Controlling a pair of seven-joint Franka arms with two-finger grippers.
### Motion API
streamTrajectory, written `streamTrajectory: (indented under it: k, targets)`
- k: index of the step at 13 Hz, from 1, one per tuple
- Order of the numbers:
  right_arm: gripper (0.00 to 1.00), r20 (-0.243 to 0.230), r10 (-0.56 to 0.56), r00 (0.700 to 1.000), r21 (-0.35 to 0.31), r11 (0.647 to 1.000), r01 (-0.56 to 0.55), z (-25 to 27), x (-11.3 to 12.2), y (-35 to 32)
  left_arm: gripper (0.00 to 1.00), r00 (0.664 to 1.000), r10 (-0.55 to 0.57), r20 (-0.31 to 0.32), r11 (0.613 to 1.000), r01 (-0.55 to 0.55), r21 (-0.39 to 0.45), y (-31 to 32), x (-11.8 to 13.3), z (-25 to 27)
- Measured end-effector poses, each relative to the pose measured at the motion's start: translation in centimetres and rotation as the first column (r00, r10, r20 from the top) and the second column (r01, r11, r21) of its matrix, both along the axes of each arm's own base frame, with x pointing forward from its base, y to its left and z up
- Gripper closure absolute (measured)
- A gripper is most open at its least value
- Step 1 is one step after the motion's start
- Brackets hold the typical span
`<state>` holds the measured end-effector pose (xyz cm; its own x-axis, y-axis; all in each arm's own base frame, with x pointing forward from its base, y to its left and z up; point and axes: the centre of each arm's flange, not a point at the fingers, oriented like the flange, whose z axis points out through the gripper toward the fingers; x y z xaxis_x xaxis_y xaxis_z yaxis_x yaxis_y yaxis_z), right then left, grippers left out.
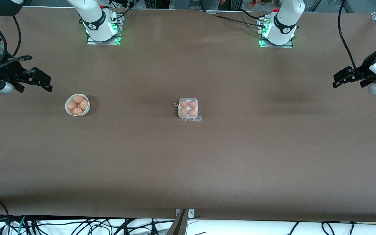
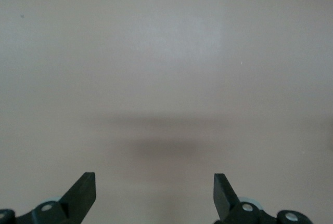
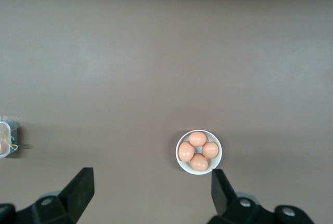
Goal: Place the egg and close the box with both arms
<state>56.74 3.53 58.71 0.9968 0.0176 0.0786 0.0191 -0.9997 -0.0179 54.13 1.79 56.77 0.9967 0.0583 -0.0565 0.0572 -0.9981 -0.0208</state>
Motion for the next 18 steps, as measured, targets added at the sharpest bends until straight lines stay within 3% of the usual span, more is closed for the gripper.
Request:
streamTrajectory:
  k: [18]
  targets:
    - [0.0, -0.005, 0.002, 1.0, -0.028, 1.0, -0.002, -0.5, 0.3, -0.3, 0.0, 0.999, -0.014, -0.036, 1.0, 0.014, 0.0, -0.8, 0.1, -1.1]
